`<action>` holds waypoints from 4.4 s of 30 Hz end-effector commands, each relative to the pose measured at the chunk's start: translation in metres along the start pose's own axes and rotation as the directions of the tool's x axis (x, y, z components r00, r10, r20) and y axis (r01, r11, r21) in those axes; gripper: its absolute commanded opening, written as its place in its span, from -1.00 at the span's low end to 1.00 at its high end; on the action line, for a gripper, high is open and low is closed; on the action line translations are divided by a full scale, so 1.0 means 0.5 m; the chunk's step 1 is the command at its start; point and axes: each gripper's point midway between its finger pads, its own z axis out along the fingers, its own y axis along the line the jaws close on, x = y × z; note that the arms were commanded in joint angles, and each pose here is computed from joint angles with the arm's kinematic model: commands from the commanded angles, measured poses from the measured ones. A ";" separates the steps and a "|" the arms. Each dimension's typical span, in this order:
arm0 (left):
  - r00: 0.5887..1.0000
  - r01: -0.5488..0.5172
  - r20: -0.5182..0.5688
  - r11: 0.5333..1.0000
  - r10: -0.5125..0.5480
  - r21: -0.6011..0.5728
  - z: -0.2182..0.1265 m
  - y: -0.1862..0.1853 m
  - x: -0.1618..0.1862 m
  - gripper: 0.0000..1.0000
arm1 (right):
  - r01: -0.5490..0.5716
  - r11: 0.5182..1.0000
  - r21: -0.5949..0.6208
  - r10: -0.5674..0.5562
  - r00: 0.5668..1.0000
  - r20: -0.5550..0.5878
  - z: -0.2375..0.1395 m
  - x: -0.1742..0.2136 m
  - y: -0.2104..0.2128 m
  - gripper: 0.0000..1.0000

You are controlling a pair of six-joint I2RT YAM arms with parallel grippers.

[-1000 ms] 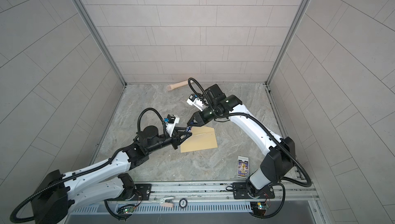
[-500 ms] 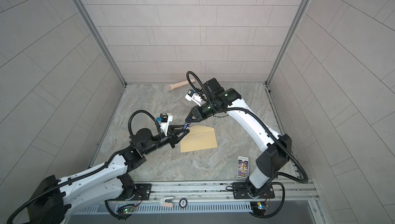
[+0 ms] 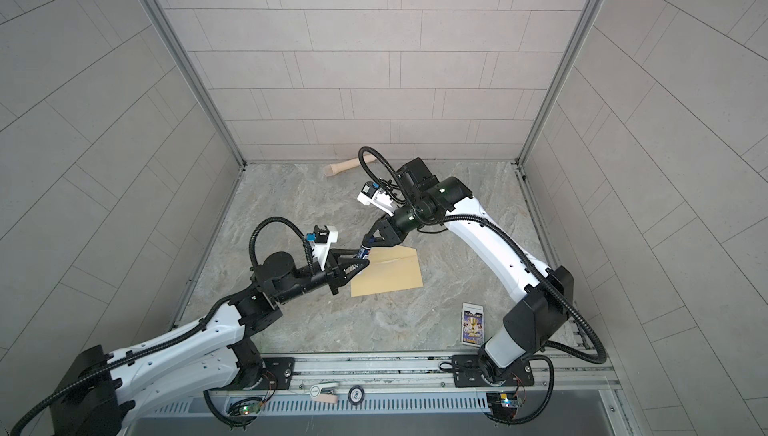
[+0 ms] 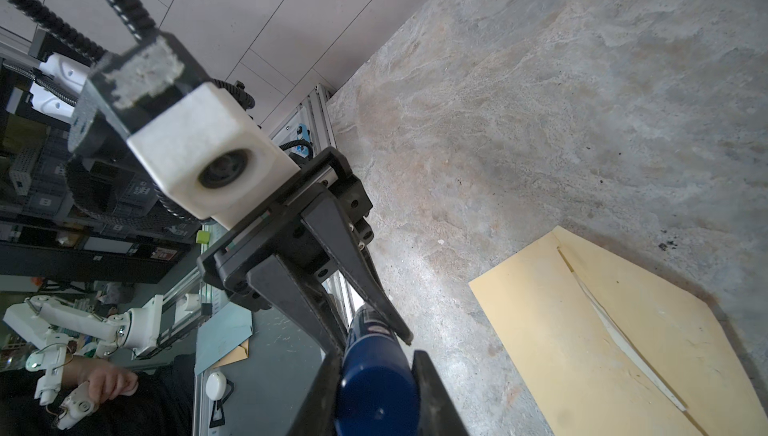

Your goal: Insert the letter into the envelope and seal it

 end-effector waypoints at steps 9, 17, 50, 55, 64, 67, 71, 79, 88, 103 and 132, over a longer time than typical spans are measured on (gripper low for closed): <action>0.972 -0.143 -0.198 0.988 0.128 -0.062 0.027 0.018 0.003 0.30 | 0.126 0.989 0.074 -0.132 0.987 0.093 -0.021 -0.031 0.018 -1.00; 0.964 -0.217 -0.168 0.974 0.204 -0.061 0.015 0.009 -0.027 0.50 | 0.076 0.993 0.085 -0.081 0.995 0.064 -0.003 -0.015 -0.002 -1.00; 0.965 -0.219 -0.155 0.975 0.214 -0.022 0.030 -0.005 -0.042 -0.43 | 0.026 0.996 0.090 -0.034 0.996 0.088 -0.018 -0.013 0.008 -1.00; 0.960 -0.237 -0.160 0.971 0.231 -0.019 0.031 -0.007 -0.047 -0.98 | 0.020 0.996 0.086 -0.029 0.995 0.095 -0.017 -0.014 0.014 -1.00; 0.938 -0.288 -0.201 0.958 0.282 0.002 0.023 -0.010 -0.037 -1.00 | -0.013 0.992 0.127 0.000 0.995 0.102 -0.026 -0.017 0.002 -0.05; 0.939 -0.285 -0.202 0.959 0.279 -0.001 0.021 -0.009 -0.034 -1.00 | -0.019 0.994 0.112 0.008 0.995 0.096 -0.020 -0.017 0.002 -0.34; 0.940 -0.287 -0.197 0.958 0.280 -0.010 0.014 -0.009 -0.037 -1.00 | -0.023 0.996 0.091 0.016 0.997 0.079 -0.010 -0.008 0.004 -0.22; 0.940 -0.291 -0.189 0.957 0.283 -0.014 0.010 -0.011 -0.043 -1.00 | -0.047 0.995 0.093 0.041 0.997 0.066 0.000 0.003 -0.006 -0.02; 0.941 -0.293 -0.183 0.956 0.284 -0.023 0.007 -0.010 -0.046 -1.00 | -0.056 0.997 0.047 0.054 0.998 0.038 0.020 0.010 -0.002 -0.10; 0.949 -0.197 -0.251 0.980 0.191 0.000 -0.002 -0.004 0.022 -1.00 | 0.112 0.991 0.079 -0.114 0.993 0.025 -0.016 0.003 0.028 -1.00; 0.964 -0.016 -0.264 0.979 -0.039 -0.203 -0.044 0.076 0.115 -1.00 | 0.171 0.959 0.225 -0.216 0.957 0.192 -0.210 -0.135 0.049 -1.00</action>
